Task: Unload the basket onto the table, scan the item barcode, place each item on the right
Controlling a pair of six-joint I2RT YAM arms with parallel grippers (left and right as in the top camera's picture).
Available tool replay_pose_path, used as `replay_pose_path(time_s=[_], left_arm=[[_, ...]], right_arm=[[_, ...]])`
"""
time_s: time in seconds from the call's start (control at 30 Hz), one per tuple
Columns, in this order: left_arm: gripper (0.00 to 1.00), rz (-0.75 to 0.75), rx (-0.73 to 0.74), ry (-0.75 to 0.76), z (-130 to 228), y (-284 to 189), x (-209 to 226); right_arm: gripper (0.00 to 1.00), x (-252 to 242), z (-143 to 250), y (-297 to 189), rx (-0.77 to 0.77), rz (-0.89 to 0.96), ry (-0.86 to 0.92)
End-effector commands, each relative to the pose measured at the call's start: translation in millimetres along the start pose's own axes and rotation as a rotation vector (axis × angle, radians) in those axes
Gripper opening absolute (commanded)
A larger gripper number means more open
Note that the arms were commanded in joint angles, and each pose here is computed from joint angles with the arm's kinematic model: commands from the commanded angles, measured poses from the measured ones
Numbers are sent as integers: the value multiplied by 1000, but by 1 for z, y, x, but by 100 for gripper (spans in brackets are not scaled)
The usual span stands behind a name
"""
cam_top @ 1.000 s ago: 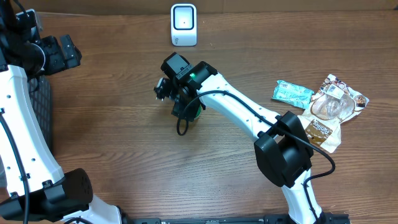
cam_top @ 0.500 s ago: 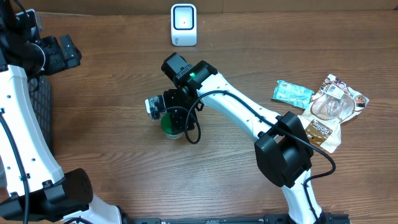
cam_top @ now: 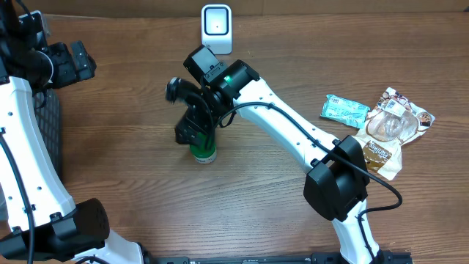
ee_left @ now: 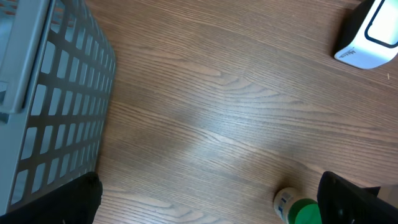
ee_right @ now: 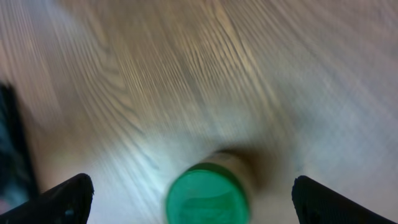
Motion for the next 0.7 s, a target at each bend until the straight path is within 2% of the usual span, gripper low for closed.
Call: replay_pose_path(time_s=[0.0,0.03,0.07,0.13,0.27,0.3,0.53,0.67], left_arm=[[100,-2,2,16,0,1,0],[100,-2,2,16,0,1,0],[100,-2,2,16,0,1,0],[100,-2,2,16,0,1,0],[100,-2,2,16,0,1,0],[100,-2,2,16,0,1,0],[100,-2,2,16,0,1,0],[100,-2,2,16,0,1,0]], right_arm=[[95,2,3,-6,2,-9,498],[86,-5,9,-1,11,32,636],[83,-10,14,3,15,69,739],[84,-19,24,14,5,153,903],[85,-24,32,24,-30,254,983],[89,-27,36,26,-53,309,1007],[90,-19,47,41,-72,395,962],[77,-23,47,40,-65,427,847]])
Point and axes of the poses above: each gripper's point midway between its finger pads, its own y axis out along the fingers, its own x axis along the line the jaws close on, z = x × y, the point moved 4 cm from there along -y, back along the fingers, and after that the axes turned 13 degrees about y, right-handed, at the moved point
